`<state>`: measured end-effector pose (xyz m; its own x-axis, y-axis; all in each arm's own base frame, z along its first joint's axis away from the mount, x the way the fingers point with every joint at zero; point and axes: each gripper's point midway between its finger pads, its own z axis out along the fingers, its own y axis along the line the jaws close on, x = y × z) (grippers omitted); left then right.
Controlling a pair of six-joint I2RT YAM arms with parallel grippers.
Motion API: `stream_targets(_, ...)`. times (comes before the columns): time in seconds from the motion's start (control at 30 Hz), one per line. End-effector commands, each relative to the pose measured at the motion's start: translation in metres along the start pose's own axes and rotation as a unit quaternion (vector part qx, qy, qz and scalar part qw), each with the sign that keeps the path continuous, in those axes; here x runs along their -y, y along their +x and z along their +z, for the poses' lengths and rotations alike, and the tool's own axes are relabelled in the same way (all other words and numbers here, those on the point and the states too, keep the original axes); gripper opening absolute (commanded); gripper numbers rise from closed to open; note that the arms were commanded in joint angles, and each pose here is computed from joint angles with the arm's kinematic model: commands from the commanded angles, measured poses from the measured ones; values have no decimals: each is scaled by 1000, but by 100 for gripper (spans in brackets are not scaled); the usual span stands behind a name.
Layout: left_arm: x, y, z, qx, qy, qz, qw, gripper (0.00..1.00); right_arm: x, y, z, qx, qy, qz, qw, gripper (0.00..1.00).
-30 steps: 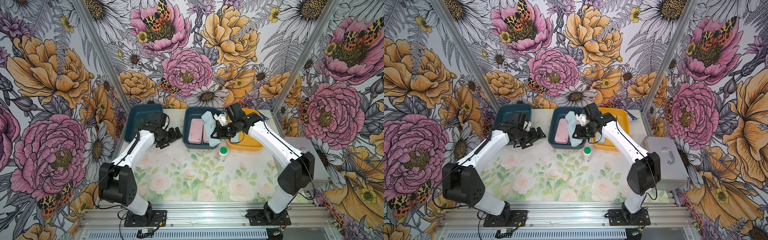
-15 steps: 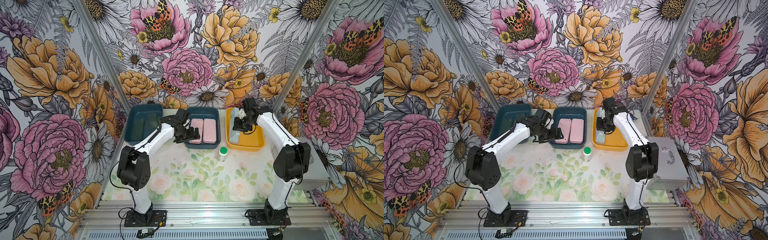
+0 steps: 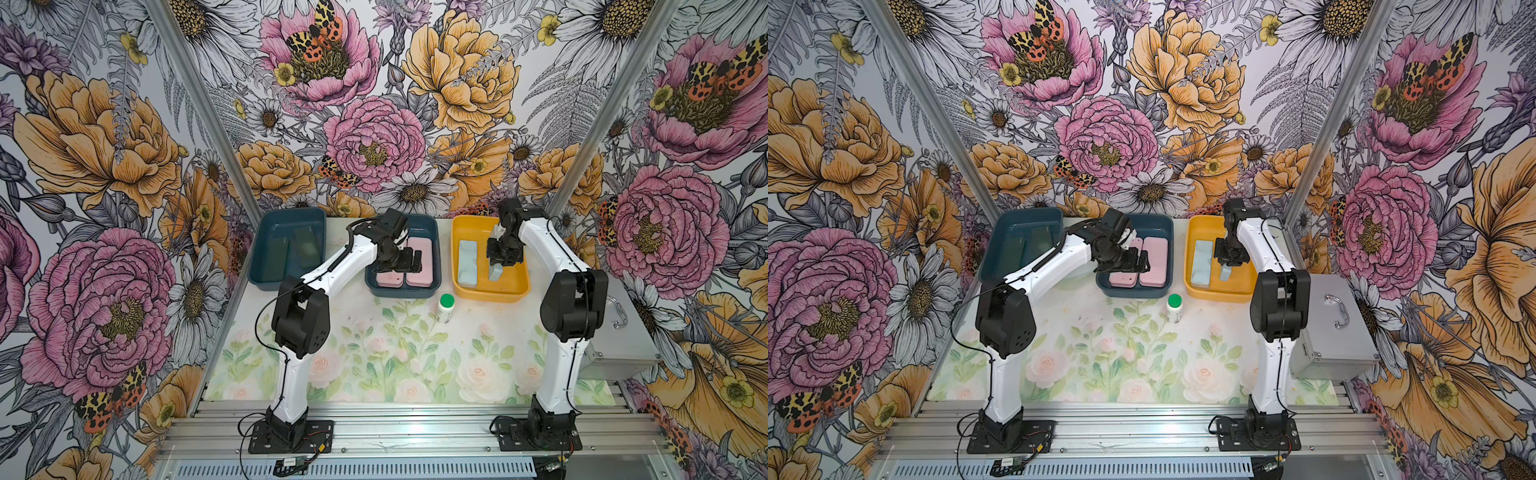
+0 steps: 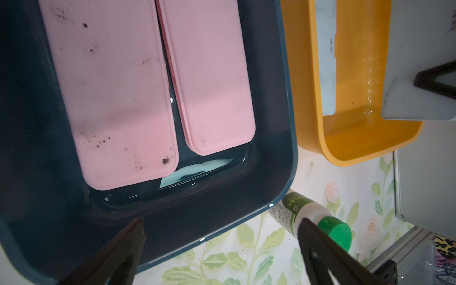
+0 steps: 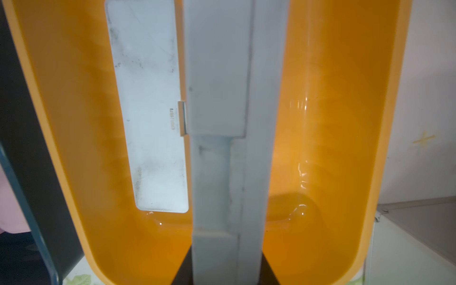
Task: Place the pencil cases by color into the storage box
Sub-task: Place the pencil case at the storage box.
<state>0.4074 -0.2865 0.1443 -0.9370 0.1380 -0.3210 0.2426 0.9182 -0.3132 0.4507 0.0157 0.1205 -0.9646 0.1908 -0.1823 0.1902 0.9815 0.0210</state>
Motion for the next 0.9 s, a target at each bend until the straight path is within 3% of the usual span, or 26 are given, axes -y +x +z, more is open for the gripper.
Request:
stream_targets(0.0, -7, 5, -10, -3, -17, 15, 1000, 99, 19, -8, -4, 2, 51, -24, 998, 17)
stream_targets(0.33, -40, 23, -14, -16, -47, -17, 999, 99, 55, -9, 30, -36, 169, -61, 983, 16)
stream_targets(0.67, -54, 35, -26, -12, -63, -36, 997, 99, 55, -13, 64, -45, 236, -101, 965, 16)
stream_targets(0.77, -56, 43, -31, -14, -68, -41, 997, 99, 46, -13, 67, -40, 244, -112, 962, 29)
stream_targets(0.87, -62, 53, -32, -18, -76, -44, 996, 99, 35, -11, 67, -31, 244, -119, 962, 57)
